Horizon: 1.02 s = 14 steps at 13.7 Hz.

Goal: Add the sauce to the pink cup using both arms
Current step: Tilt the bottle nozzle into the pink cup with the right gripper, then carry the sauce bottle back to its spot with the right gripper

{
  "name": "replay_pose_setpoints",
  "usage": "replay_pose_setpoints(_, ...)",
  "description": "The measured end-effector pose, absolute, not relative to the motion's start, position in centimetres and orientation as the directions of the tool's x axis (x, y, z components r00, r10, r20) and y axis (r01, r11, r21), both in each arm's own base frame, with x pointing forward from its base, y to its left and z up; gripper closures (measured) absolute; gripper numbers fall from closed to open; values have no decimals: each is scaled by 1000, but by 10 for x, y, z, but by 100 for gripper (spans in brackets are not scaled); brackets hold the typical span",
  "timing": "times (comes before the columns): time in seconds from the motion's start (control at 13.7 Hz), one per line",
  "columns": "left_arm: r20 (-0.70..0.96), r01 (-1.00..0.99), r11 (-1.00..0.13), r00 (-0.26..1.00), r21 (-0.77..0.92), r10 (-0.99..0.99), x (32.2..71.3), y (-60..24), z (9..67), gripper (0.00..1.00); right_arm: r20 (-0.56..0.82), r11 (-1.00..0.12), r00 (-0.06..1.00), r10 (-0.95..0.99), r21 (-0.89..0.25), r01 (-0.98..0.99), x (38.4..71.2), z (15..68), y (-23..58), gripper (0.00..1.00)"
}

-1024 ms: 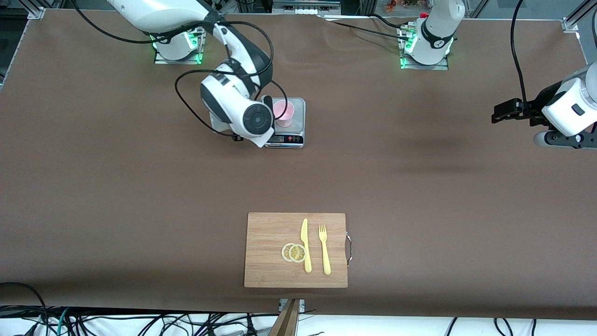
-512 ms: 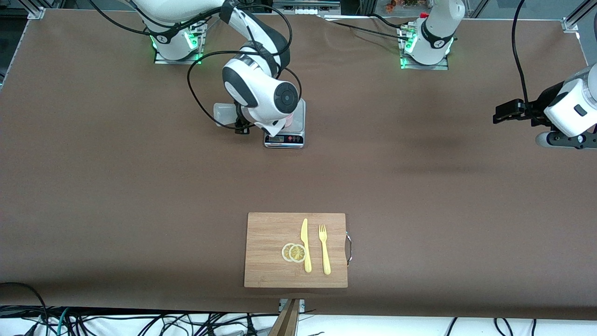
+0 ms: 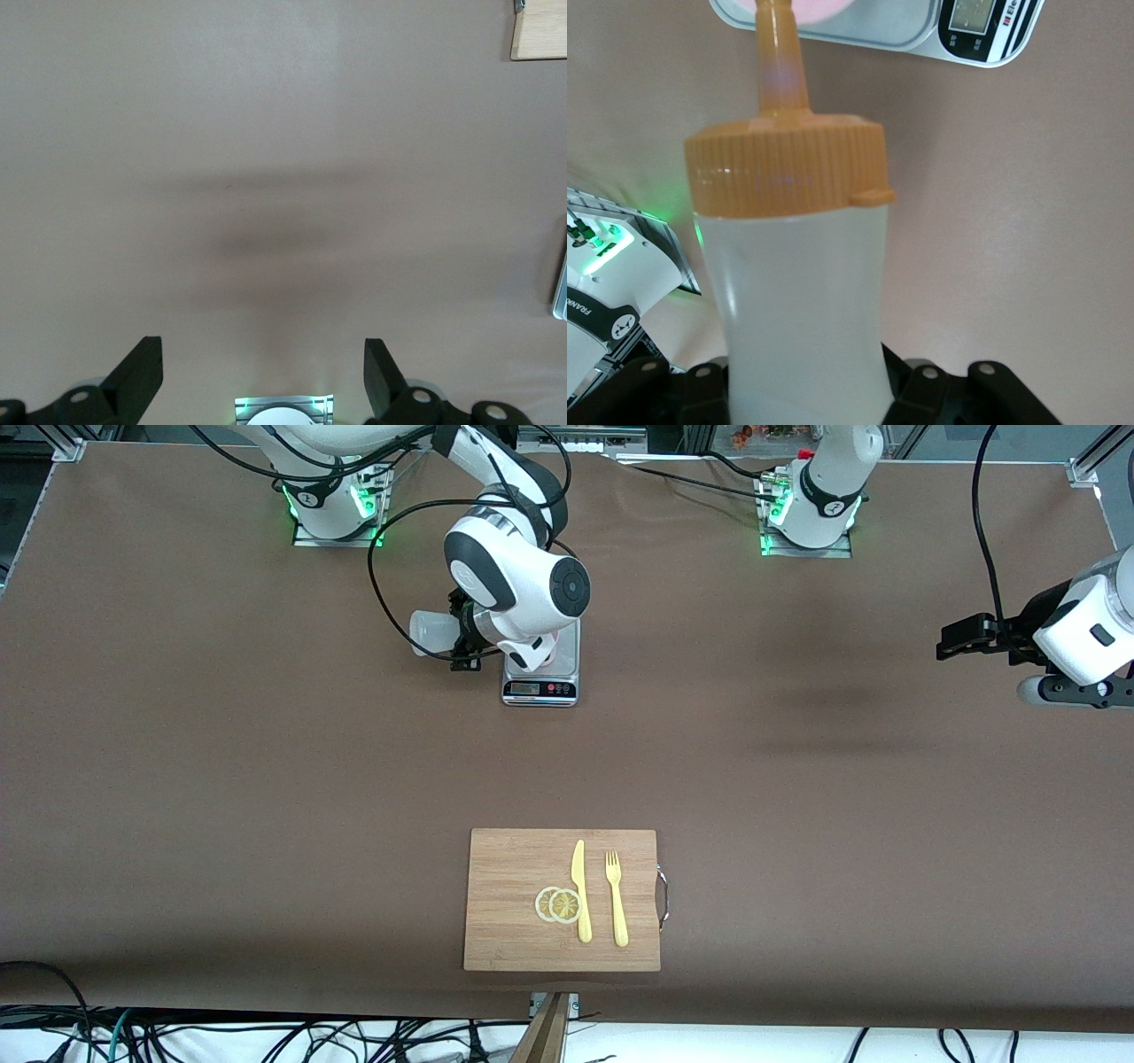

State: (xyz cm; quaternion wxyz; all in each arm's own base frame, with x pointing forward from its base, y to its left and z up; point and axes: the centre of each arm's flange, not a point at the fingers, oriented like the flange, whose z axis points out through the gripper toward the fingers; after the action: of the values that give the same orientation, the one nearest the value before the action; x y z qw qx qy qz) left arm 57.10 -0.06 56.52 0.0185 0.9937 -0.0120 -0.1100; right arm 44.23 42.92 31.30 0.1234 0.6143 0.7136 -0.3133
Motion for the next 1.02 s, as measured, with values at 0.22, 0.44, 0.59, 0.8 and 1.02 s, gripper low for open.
replay_pose_setpoints(0.22, -218, -20, -999, 976, 39, -28, 571, 0, 565, 0, -536, 63, -234, 811, -318, 946, 450, 313, 423, 68)
replay_pose_setpoints(0.44, -218, -19, -999, 975, 39, -28, 571, 0, 565, 0, -332, 111, -278, 901, -443, 889, 500, 307, 375, 68)
replay_pose_setpoints(0.59, -219, -19, -999, 975, 39, -28, 571, 0, 565, 0, -225, 137, -270, 936, -474, 870, 529, 303, 341, 68)
replay_pose_setpoints(0.8, -219, -20, -999, 975, 39, -28, 571, 0, 565, 0, -14, 218, -258, 966, -494, 842, 563, 299, 299, 68)
replay_pose_setpoints(1.02, -219, -22, -999, 975, 40, -30, 571, -2, 565, 0, 218, 279, -193, 957, -490, 826, 599, 298, 227, 68)
